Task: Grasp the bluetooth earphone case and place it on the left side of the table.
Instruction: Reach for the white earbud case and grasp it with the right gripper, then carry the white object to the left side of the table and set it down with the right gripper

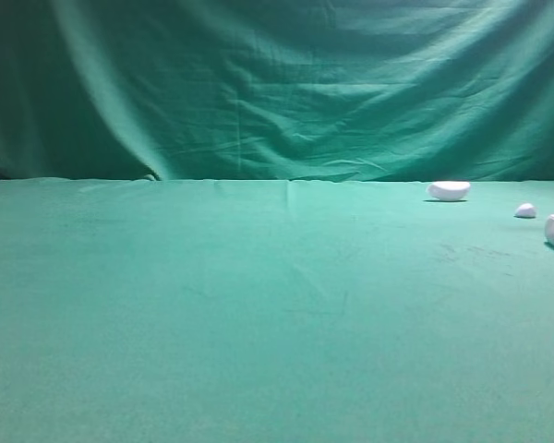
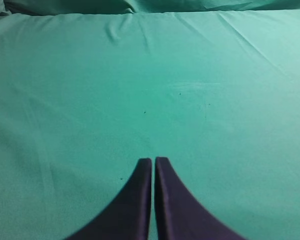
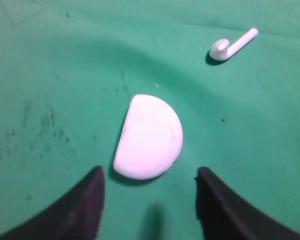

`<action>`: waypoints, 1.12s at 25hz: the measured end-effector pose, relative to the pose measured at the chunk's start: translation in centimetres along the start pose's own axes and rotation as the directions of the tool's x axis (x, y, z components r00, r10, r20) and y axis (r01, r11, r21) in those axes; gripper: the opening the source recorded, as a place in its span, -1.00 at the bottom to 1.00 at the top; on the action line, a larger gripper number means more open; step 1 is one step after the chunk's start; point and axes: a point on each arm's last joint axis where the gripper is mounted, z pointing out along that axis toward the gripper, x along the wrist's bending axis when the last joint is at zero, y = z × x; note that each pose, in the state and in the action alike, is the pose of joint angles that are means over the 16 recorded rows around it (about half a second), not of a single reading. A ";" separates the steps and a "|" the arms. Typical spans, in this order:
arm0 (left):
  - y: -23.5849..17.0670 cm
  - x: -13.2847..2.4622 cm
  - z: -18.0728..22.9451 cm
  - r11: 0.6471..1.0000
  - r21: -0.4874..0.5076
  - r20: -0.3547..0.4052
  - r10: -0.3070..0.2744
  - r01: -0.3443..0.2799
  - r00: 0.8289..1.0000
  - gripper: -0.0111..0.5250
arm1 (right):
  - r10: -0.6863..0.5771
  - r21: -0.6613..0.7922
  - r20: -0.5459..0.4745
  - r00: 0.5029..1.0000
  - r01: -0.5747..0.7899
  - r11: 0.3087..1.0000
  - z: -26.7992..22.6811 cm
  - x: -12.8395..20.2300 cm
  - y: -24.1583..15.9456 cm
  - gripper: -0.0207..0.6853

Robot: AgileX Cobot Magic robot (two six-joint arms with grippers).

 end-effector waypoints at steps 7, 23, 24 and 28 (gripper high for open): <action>0.0 0.0 0.0 1.000 0.000 0.000 0.000 0.000 1.000 -0.96 | -0.007 0.066 -0.003 1.000 0.007 0.998 3.5 0.0 1.2 0.55; 0.0 0.0 0.0 1.000 0.000 0.000 0.000 0.000 1.000 -0.96 | -0.011 0.094 -0.009 1.000 0.012 0.996 5.5 0.2 2.6 0.10; 0.0 0.0 0.0 1.000 0.000 0.000 0.000 0.000 1.000 -0.96 | -0.015 0.090 -0.011 1.000 0.016 0.996 5.3 0.3 3.0 0.06; 0.0 0.0 0.0 1.000 0.000 0.000 0.000 0.000 1.000 -0.96 | -0.061 0.054 -0.030 0.998 0.063 0.997 3.9 1.3 5.3 0.00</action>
